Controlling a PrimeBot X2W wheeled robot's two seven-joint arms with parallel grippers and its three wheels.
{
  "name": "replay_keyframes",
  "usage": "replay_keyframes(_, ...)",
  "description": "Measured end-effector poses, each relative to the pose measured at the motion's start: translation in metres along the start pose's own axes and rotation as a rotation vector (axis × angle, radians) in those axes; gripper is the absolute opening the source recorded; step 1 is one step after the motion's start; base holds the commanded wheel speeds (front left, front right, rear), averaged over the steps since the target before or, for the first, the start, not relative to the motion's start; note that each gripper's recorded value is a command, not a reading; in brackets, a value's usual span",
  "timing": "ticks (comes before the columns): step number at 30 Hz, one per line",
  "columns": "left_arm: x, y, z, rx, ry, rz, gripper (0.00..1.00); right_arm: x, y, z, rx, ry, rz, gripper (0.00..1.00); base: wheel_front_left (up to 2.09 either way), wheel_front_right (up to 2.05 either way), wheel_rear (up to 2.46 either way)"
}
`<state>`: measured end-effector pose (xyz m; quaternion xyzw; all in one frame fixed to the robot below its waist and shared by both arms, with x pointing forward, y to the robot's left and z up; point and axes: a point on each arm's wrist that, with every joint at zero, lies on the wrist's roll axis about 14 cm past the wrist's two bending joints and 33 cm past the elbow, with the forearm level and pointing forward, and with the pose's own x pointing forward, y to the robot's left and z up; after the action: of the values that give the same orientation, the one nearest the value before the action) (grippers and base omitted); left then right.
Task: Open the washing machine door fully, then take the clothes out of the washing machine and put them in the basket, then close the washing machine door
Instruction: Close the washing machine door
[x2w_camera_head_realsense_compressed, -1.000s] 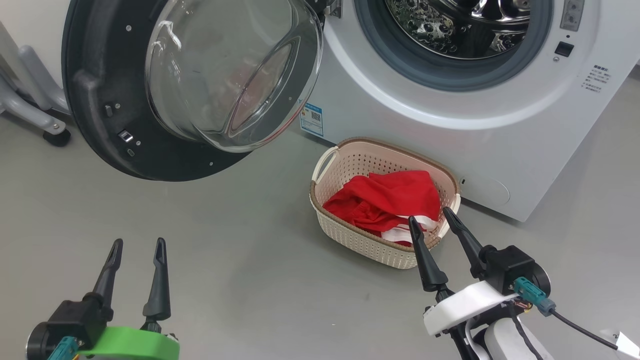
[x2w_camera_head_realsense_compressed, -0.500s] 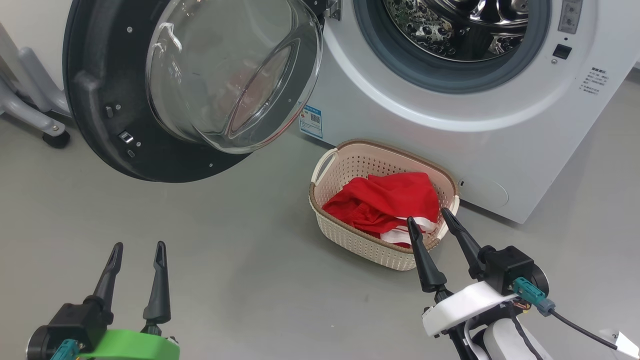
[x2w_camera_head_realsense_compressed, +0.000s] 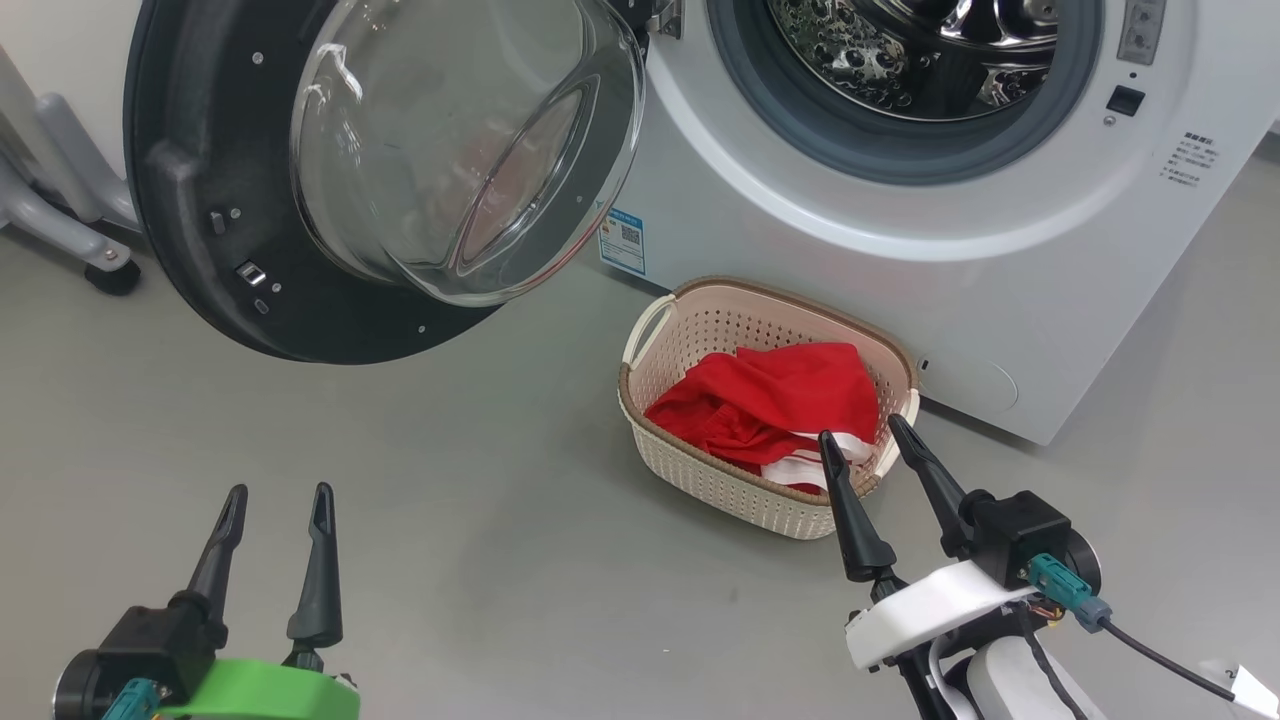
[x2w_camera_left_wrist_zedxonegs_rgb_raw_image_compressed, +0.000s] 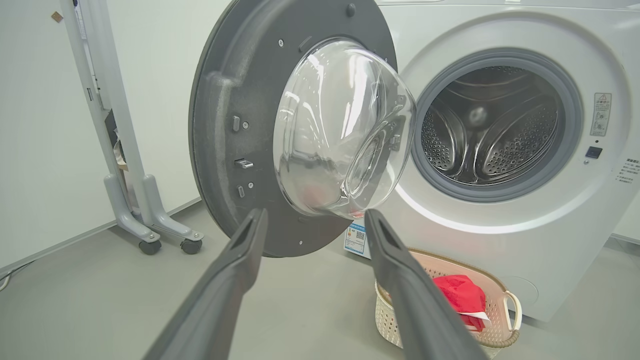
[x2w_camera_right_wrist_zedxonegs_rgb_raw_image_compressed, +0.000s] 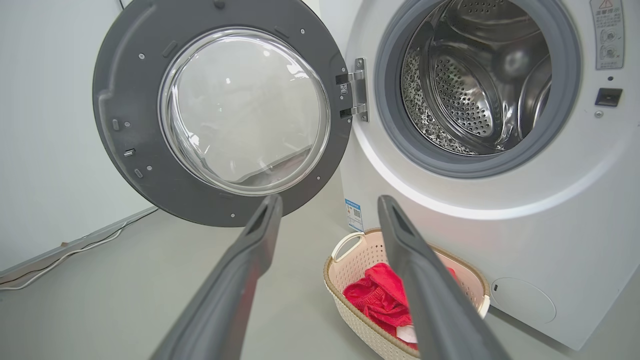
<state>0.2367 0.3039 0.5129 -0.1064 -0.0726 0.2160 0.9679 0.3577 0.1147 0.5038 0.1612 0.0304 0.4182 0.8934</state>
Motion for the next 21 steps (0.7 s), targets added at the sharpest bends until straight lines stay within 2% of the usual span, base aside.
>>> replay_keyframes(13,0.0003,0.0,-0.0015,0.002,0.006,0.002,1.0,0.0004,-0.0011,-0.0013,0.004,0.002,-0.003,1.0,0.0,0.0,0.0)
replay_keyframes(14,0.0003,-0.0001,-0.0016,0.001,0.006,0.002,0.81,0.0004,-0.0016,-0.0013,0.003,0.002,-0.007,1.0,0.0,0.0,0.0)
replay_keyframes(15,0.0003,-0.0002,-0.0017,0.001,0.006,0.001,0.35,0.0004,-0.0018,-0.0013,0.002,0.002,-0.008,1.0,0.0,0.0,0.0)
replay_keyframes(16,0.0004,-0.0003,-0.0018,0.001,0.007,0.001,0.02,0.0004,-0.0018,-0.0013,0.002,0.002,-0.008,1.0,0.0,0.0,0.0)
replay_keyframes(21,0.001,-0.0012,-0.0031,0.003,0.012,0.0,0.0,0.0011,-0.0019,-0.0013,0.005,0.0,-0.008,1.0,0.0,0.0,0.0)
